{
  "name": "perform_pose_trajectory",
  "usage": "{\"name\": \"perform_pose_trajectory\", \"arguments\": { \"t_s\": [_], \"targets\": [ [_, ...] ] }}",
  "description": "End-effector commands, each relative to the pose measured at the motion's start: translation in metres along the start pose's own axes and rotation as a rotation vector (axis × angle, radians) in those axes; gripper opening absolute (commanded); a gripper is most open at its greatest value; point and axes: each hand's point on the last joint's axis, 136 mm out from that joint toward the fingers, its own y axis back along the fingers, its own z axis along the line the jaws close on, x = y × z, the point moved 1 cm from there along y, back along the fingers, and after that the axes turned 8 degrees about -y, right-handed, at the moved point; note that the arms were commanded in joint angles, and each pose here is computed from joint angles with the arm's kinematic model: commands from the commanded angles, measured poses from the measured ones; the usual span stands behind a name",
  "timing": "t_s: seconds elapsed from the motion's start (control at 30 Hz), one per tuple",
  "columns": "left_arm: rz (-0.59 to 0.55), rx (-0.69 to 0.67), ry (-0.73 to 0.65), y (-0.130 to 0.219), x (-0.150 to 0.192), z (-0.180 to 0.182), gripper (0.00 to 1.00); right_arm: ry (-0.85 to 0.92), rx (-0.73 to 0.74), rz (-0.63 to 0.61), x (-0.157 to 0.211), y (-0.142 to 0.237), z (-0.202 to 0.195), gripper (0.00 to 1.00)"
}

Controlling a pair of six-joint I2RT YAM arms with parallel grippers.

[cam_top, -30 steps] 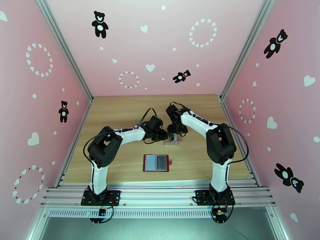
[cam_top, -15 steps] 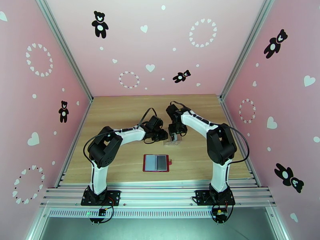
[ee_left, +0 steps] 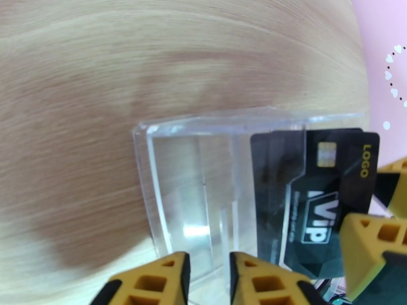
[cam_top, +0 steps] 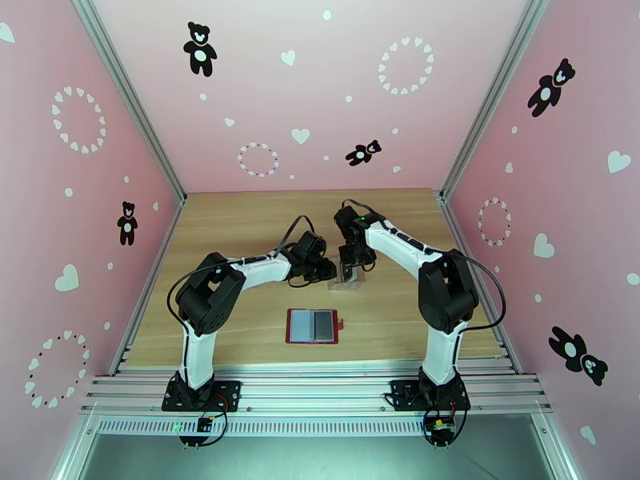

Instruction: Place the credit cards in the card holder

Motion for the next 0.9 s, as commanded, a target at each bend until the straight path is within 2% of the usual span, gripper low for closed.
{"name": "perform_pose_trajectory", "arguments": {
  "t_s": [0.0,0.4,0.87],
  "targets": [
    [0.057,-0.071,0.026,-0.0089,0.0139,0.0262,0.27,0.001,0.058,0.001,0.0029,0.0138,-0.0182,0.37],
    [0.059,-0.070,0.024,-0.0081,0.0138,0.0254,0.26,0.005,0.047,0.010,0.0047,0.0150,-0.0166,0.16],
    [0.059,-0.066,0.022,-0.0077,0.0140,0.0248,0.26,0.000,0.005,0.011,0.0054,0.0215,-0.0111,0.01]
  ]
}}
